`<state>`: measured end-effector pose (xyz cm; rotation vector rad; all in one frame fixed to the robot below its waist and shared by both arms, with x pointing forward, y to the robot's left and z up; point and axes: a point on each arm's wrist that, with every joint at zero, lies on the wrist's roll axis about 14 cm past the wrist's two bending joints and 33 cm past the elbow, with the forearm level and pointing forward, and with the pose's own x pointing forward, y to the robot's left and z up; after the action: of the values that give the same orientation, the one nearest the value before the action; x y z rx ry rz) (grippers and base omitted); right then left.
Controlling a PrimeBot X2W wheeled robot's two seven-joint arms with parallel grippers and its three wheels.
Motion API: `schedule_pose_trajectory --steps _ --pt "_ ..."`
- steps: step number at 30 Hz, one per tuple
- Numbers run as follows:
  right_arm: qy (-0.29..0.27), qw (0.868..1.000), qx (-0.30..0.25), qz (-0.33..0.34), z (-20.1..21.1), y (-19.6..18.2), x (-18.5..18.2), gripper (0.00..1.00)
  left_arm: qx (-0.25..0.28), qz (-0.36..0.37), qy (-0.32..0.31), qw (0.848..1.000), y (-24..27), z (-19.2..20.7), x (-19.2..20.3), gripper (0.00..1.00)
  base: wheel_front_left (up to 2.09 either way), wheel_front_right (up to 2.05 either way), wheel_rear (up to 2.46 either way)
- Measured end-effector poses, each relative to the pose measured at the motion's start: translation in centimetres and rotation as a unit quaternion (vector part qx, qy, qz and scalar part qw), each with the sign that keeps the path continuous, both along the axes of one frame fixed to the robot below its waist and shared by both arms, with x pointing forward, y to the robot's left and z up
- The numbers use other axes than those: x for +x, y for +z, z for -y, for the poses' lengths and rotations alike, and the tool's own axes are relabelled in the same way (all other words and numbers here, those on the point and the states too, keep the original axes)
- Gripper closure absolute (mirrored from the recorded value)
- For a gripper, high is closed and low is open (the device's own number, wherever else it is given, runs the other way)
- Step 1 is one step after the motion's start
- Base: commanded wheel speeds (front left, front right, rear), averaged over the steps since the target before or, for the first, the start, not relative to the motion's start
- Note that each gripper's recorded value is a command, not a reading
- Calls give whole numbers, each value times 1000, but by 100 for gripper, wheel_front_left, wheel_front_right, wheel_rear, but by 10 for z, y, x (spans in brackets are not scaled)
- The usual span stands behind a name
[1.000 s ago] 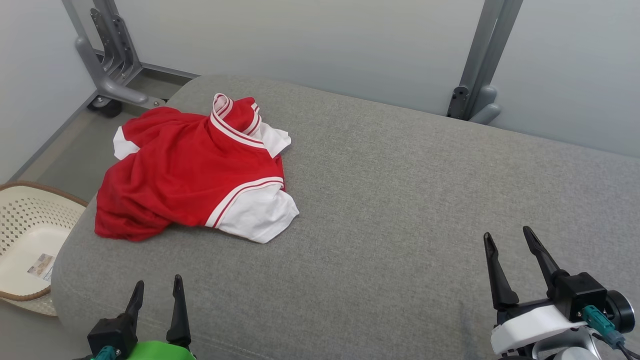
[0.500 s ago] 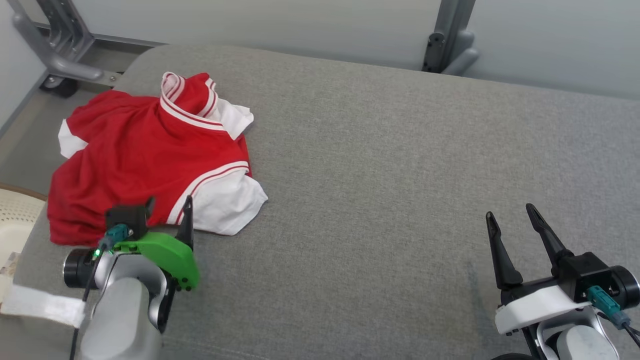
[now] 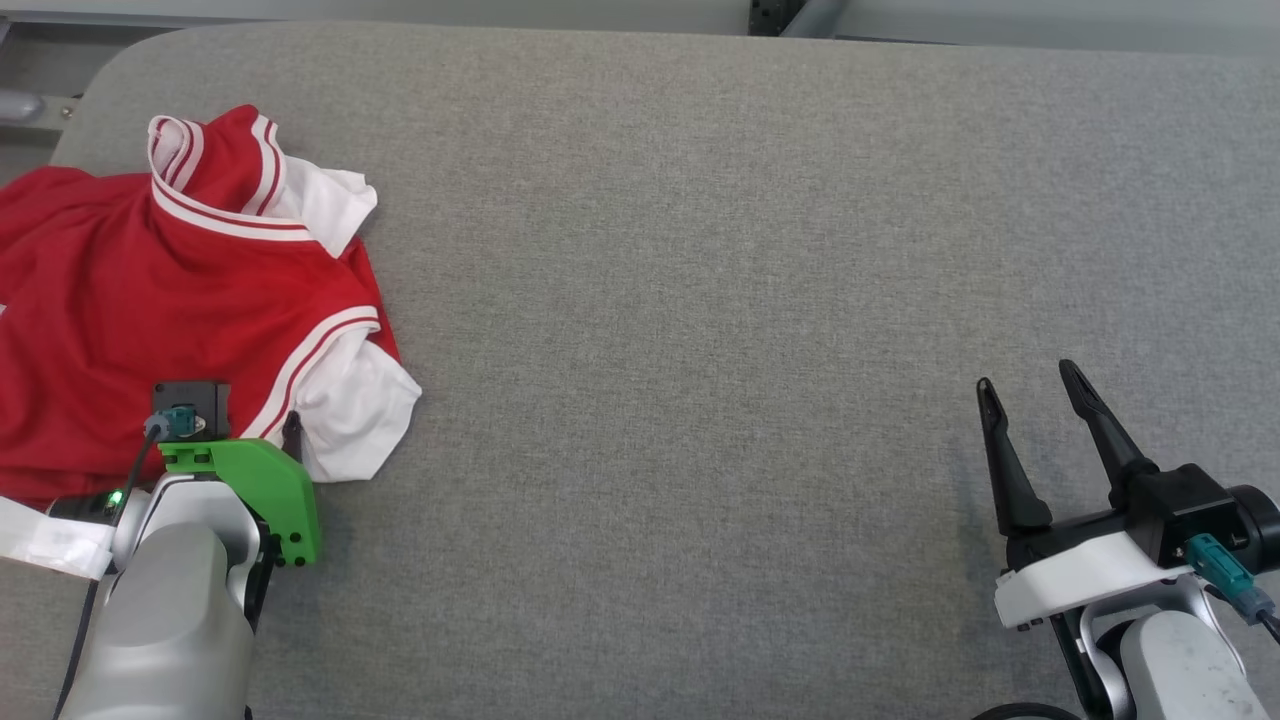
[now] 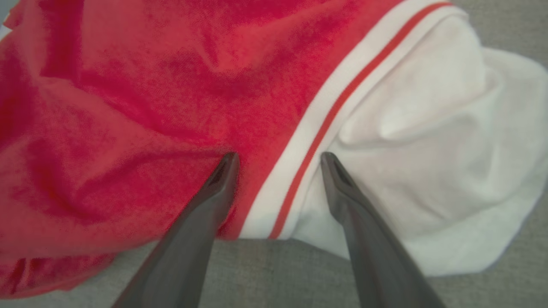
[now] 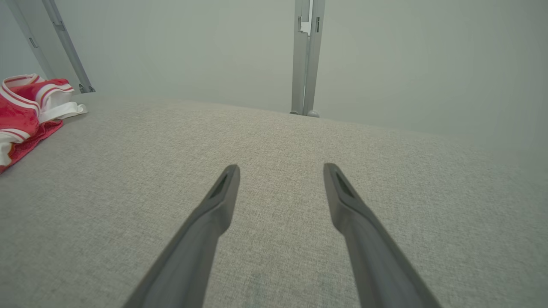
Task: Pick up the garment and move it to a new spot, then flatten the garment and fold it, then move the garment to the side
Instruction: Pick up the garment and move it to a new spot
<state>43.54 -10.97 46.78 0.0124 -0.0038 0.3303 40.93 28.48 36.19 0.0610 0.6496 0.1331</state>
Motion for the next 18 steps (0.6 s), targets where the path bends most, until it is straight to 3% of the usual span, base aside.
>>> schedule_pose_trajectory --steps 1,2,3,12,18 --pt "-4 1000 -1 -4 3 -3 0 0 -1 -4 -2 1000 -3 2 1 7 0 0 0" --pt "-7 1000 -2 -7 5 -5 0 0 -3 -7 -3 1000 -6 3 3 62 0 0 0" --pt "-10 1000 -2 -9 7 -7 0 0 -4 -11 -4 1000 -9 4 3 100 0 0 0" --pt "-17 1000 16 -8 5 -2 -5 0 -9 93 3 996 27 5 20 100 0 0 0" --pt "-7 1000 28 -8 -6 4 -16 0 12 231 6 973 112 -7 48 100 0 0 0"
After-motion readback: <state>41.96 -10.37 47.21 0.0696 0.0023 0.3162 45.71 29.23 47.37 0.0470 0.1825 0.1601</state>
